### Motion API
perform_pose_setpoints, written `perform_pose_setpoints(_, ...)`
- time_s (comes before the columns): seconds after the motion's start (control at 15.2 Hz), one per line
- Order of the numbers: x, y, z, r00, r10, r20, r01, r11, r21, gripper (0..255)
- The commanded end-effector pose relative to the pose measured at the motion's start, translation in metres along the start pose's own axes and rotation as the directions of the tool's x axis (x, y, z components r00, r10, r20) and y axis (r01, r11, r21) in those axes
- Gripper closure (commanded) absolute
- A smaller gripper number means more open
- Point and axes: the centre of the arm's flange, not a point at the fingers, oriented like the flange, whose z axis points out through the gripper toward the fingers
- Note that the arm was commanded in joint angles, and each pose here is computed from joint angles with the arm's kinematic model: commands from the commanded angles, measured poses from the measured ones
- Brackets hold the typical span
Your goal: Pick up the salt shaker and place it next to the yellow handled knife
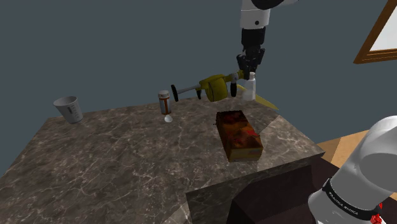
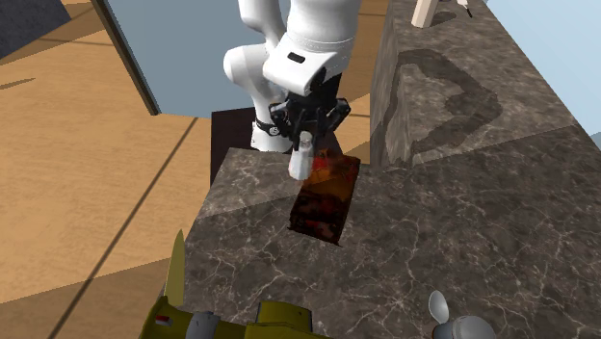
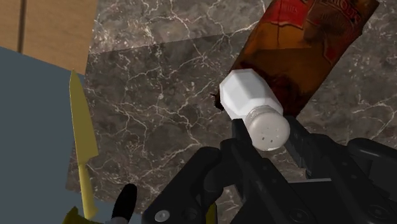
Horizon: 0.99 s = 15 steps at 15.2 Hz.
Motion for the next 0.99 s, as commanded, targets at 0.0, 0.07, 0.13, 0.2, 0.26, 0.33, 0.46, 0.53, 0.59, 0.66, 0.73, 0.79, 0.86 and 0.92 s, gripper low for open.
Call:
perform_pose_setpoints(0.0, -0.002, 0.025, 0.006, 1.0, -0.002, 0.0, 0.002, 1.0, 0.0, 255)
perform_pose_setpoints(0.07, -0.002, 0.038, 0.007, 1.0, -0.002, 0.0, 0.002, 1.0, 0.0, 255)
perform_pose_setpoints(0.13, -0.002, 0.051, 0.008, 1.0, -0.002, 0.0, 0.002, 1.0, 0.0, 255)
perform_pose_setpoints(0.2, -0.002, 0.065, 0.009, 1.0, -0.002, 0.0, 0.002, 1.0, 0.0, 255)
perform_pose_setpoints(0.26, -0.002, 0.078, 0.01, 1.0, -0.002, 0.0, 0.002, 1.0, 0.0, 255)
perform_pose_setpoints(0.33, -0.002, 0.091, 0.011, 1.0, -0.002, 0.0, 0.002, 1.0, 0.0, 255)
perform_pose_setpoints(0.46, -0.002, 0.117, 0.012, 1.0, -0.002, 0.0, 0.002, 1.0, 0.0, 255)
perform_pose_setpoints(0.53, -0.001, 0.131, 0.013, 1.0, -0.002, 0.0, 0.002, 1.0, 0.0, 255)
perform_pose_setpoints(0.59, -0.001, 0.144, 0.014, 1.0, -0.002, 0.0, 0.002, 1.0, 0.0, 255)
perform_pose_setpoints(0.66, -0.001, 0.157, 0.015, 1.0, -0.002, 0.0, 0.002, 1.0, 0.0, 255)
perform_pose_setpoints(0.73, -0.001, 0.17, 0.016, 1.0, -0.002, 0.0, 0.002, 1.0, 0.0, 255)
perform_pose_setpoints(0.79, -0.001, 0.183, 0.016, 1.0, -0.002, 0.0, 0.002, 1.0, 0.0, 255)
perform_pose_setpoints(0.86, -0.001, 0.196, 0.017, 1.0, -0.002, 0.0, 0.002, 1.0, 0.0, 255)
perform_pose_setpoints(0.92, -0.001, 0.21, 0.018, 1.0, -0.002, 0.0, 0.002, 1.0, 0.0, 255)
